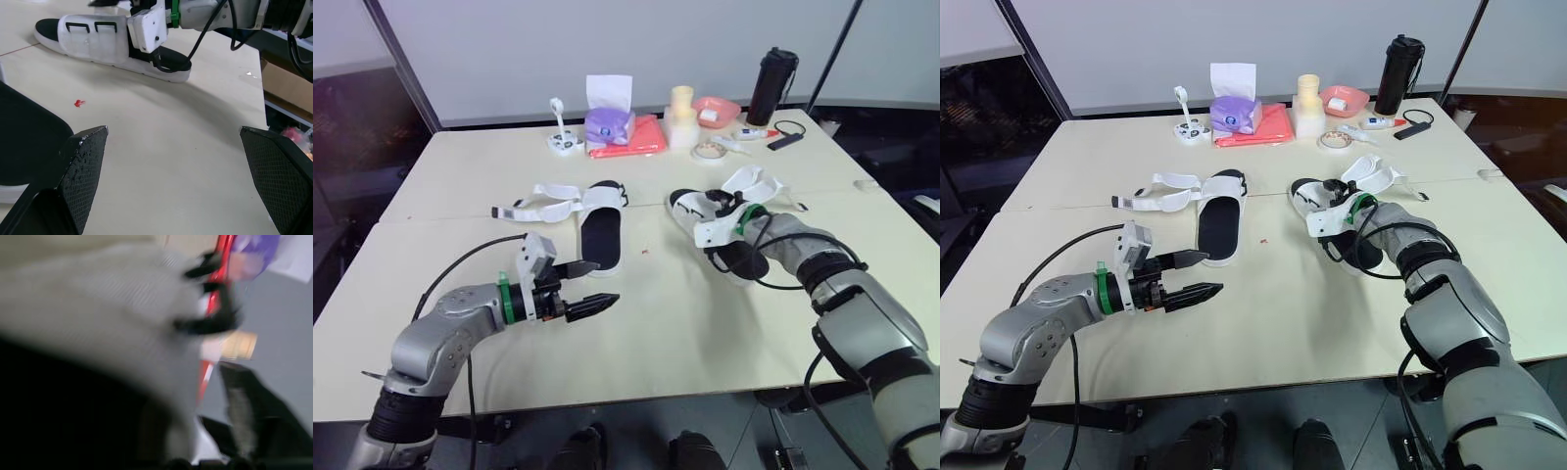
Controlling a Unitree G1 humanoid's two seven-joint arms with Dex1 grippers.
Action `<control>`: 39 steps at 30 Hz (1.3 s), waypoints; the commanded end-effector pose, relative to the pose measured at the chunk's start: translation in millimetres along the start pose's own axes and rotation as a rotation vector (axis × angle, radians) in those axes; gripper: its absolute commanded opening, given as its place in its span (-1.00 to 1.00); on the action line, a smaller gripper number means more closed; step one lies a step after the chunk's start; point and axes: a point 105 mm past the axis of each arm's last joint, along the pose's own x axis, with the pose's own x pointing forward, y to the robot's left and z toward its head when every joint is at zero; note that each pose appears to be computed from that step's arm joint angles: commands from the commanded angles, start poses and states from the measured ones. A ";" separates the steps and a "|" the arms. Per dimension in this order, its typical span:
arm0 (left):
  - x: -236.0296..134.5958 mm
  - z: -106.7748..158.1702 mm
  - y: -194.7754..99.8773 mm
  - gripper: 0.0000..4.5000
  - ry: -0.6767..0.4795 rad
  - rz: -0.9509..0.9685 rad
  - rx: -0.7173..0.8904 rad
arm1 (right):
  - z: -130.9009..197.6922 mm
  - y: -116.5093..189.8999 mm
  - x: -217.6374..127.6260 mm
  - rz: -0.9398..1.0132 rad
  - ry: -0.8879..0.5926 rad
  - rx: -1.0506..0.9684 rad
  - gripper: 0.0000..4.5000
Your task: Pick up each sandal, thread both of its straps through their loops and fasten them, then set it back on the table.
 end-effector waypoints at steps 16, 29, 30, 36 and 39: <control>2.7 16.6 8.2 1.00 -0.035 -0.024 0.037 | 48.4 -63.6 -58.2 -0.247 -0.505 -0.151 -0.98; 8.0 24.4 22.8 1.00 -0.047 -0.053 0.035 | 112.3 -25.0 -143.9 -0.127 -0.997 -0.259 -0.98; 8.9 23.7 22.1 1.00 -0.043 -0.061 0.038 | 117.5 -19.9 -146.4 -0.111 -1.017 -0.266 -0.98; 13.5 24.9 21.4 1.00 -0.043 -0.079 0.049 | 129.5 2.7 -147.0 -0.042 -1.036 -0.250 -0.98; 14.9 25.8 20.8 1.00 -0.046 -0.078 0.066 | 127.5 7.2 -144.5 -0.019 -1.017 -0.235 -0.98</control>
